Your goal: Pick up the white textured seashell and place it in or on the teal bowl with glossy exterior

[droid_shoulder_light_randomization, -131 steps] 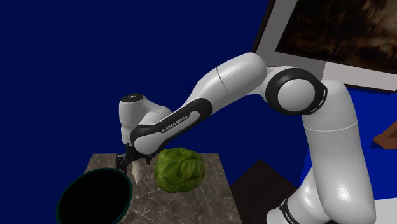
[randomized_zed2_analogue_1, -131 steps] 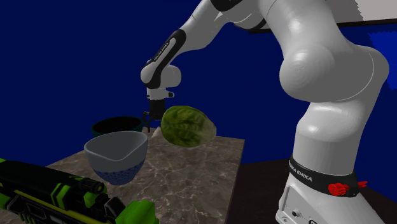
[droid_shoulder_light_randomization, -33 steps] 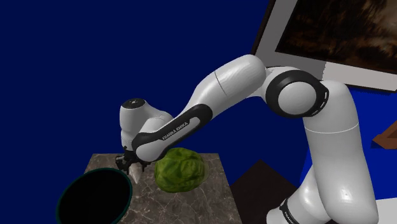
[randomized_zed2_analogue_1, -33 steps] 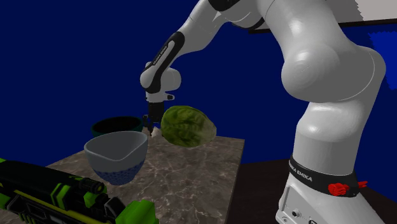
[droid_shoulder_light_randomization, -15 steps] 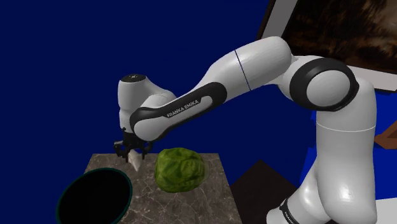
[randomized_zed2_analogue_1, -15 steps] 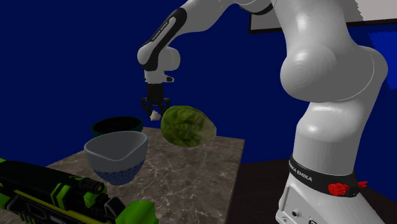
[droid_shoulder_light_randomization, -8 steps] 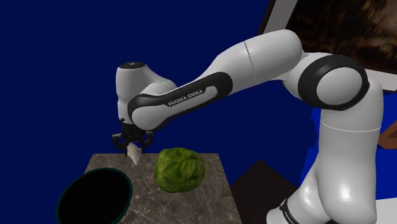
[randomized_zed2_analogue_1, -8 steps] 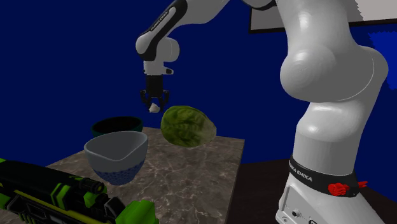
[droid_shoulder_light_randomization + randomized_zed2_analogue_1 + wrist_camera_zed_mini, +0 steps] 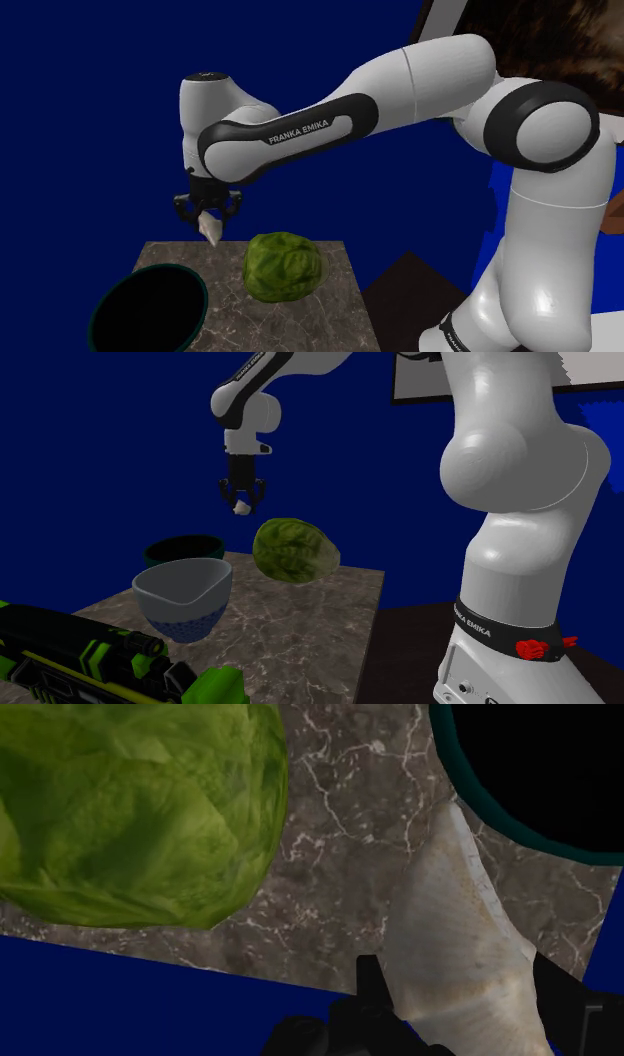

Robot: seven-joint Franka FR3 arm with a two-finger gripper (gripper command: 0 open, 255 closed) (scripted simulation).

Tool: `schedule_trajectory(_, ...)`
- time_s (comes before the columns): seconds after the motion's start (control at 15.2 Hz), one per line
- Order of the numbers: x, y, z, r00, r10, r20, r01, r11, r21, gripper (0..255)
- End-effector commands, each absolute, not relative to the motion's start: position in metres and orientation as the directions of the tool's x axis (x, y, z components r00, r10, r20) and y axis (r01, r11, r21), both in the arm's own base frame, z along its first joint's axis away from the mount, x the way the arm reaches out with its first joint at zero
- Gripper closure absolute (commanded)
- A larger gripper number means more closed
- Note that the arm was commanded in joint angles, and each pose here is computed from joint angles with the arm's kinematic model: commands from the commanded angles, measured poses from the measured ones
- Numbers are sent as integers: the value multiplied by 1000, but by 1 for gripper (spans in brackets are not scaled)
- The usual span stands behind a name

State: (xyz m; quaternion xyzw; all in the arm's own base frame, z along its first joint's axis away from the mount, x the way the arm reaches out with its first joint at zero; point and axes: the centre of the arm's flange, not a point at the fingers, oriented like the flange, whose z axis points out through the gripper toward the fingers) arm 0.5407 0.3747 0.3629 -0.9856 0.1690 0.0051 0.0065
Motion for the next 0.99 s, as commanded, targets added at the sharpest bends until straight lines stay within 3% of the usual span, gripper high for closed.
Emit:
schedule_trajectory(0.0, 540, 374, 369, 943, -333, -13, -333, -943, -11, 255)
schedule_trajectory(0.92, 471, 525, 346, 943, -333, -13, -333, -943, -11, 255)
